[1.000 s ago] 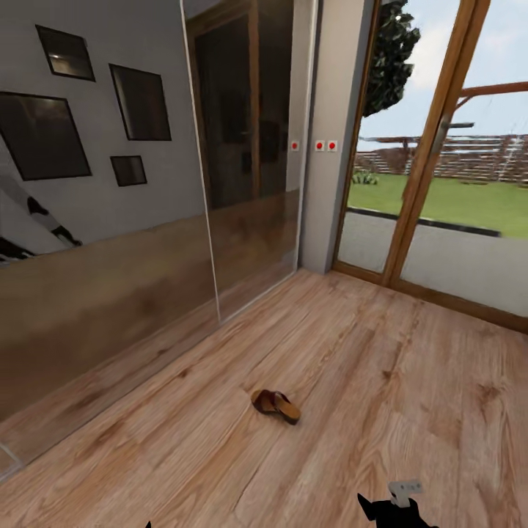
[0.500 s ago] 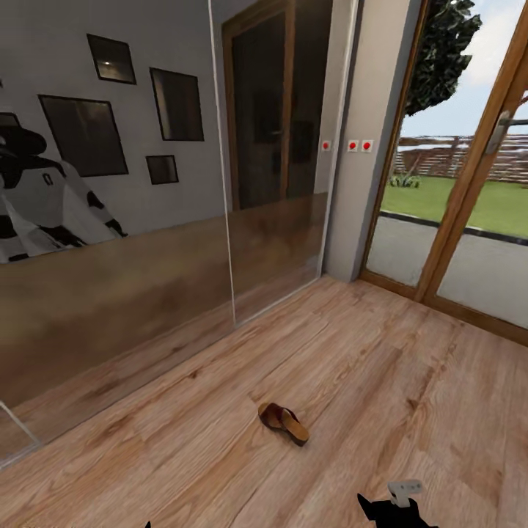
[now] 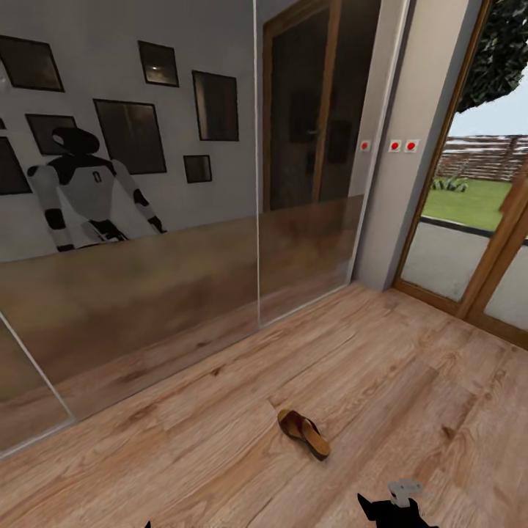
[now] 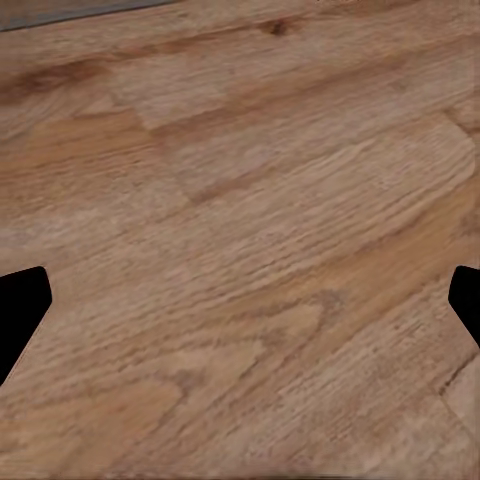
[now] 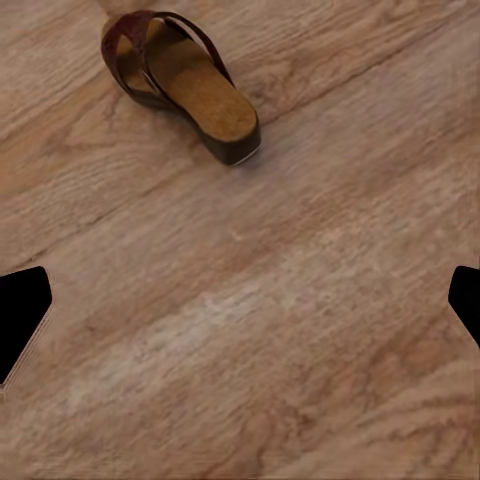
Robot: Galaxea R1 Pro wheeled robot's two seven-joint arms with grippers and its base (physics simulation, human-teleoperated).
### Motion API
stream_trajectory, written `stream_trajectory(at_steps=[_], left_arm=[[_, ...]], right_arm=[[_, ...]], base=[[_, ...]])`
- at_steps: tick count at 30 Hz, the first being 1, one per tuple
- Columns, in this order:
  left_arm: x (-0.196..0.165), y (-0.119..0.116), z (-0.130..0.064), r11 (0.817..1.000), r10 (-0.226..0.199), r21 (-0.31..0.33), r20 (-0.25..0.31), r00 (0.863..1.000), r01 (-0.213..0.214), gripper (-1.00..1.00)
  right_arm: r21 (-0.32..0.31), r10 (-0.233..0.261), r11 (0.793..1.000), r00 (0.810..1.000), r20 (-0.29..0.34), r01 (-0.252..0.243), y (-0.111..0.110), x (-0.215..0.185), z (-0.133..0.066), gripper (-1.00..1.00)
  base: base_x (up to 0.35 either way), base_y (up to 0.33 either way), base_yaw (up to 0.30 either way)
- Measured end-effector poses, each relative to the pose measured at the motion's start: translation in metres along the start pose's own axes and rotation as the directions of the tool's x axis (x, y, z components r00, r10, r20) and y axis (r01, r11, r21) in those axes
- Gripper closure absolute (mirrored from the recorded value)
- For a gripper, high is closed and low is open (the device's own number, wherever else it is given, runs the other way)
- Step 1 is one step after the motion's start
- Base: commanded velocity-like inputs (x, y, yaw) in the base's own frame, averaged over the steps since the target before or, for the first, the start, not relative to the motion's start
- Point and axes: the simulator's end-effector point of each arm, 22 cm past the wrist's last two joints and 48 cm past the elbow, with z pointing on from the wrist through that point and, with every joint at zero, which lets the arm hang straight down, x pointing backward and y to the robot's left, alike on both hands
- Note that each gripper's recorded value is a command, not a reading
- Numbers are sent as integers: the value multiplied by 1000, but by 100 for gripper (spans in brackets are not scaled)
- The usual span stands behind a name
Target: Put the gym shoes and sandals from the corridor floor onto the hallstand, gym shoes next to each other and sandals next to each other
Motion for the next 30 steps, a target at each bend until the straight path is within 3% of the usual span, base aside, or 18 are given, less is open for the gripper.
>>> stream_trajectory(at_steps=[18, 30], left_arm=[[0, 0, 0, 1000, 1, 0, 1, 1000, -1, -100], [-1, 0, 0, 1000, 1, 0, 2, 1000, -1, -100]], right_arm=[[0, 0, 1000, 1000, 0, 0, 0, 0, 0, -100], [0, 0, 1000, 1000, 0, 0, 0, 0, 0, -100]], base=[[1, -9, 277], [0, -215, 277]])
